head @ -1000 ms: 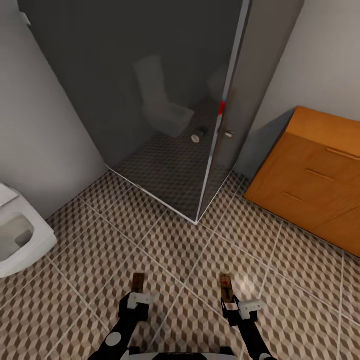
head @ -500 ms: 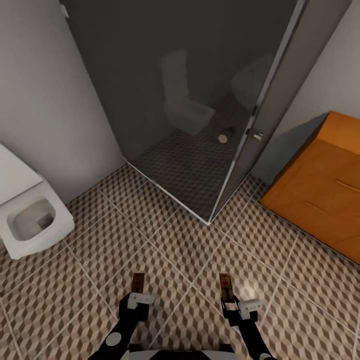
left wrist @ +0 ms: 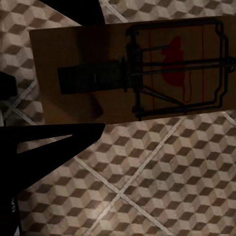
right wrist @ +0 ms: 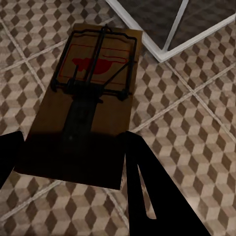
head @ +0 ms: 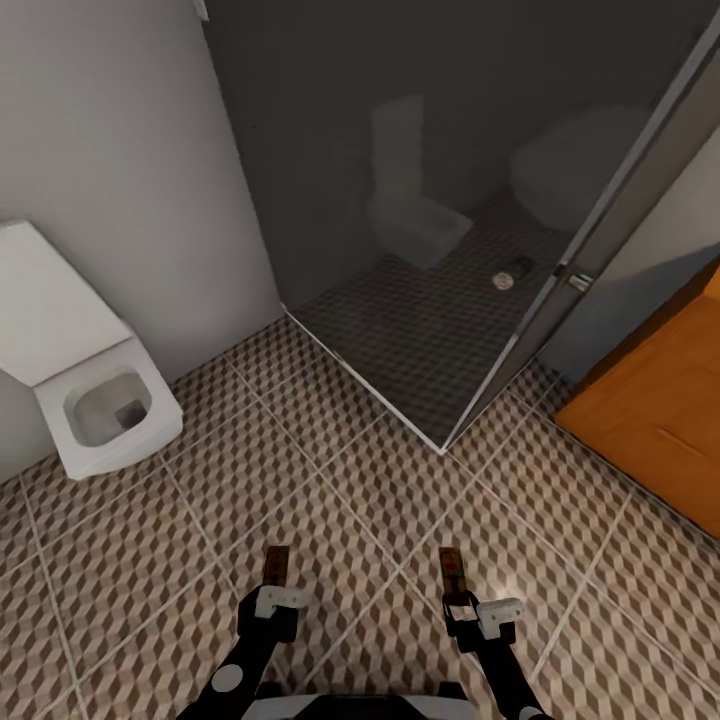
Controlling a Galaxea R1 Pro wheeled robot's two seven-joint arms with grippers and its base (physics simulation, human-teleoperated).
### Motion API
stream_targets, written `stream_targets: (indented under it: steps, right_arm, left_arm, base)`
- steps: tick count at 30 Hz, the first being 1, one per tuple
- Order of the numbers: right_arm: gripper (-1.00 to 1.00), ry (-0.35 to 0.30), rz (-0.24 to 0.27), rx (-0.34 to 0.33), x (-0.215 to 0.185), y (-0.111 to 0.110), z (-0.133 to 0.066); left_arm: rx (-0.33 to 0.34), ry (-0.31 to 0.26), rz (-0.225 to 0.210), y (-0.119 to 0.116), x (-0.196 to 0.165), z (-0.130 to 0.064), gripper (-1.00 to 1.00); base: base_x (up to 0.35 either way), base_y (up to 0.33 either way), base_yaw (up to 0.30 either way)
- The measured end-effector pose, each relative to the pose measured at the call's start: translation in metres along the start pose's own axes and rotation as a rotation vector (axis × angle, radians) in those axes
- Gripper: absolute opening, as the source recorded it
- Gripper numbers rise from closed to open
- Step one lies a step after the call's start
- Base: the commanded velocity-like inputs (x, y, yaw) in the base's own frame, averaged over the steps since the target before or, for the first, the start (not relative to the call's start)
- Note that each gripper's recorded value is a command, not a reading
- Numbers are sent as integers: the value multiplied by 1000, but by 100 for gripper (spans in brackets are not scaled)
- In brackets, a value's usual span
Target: Take the four mousetraps from the cabinet in the bathroom and place them on the bathroom floor. Make sure all four end up on the same floor surface, and ensure that at least two of them are either under or directly next to the same bathroom sink.
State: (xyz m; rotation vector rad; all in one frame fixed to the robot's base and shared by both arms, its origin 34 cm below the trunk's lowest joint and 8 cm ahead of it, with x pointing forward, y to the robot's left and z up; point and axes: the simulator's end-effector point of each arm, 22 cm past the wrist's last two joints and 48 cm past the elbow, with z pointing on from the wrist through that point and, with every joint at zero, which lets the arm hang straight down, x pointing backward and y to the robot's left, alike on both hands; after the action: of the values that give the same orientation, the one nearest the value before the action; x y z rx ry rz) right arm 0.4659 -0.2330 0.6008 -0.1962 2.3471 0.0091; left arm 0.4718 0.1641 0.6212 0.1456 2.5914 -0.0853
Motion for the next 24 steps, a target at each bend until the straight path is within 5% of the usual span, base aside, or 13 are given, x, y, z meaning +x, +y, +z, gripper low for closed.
stream_targets:
  steps: [24]
  right_arm:
    - [-100,21,2,-3,11,2,-1]
  left_arm:
    - [5,24,-4,-3,11,2,-100]
  base:
    - [0,0,244]
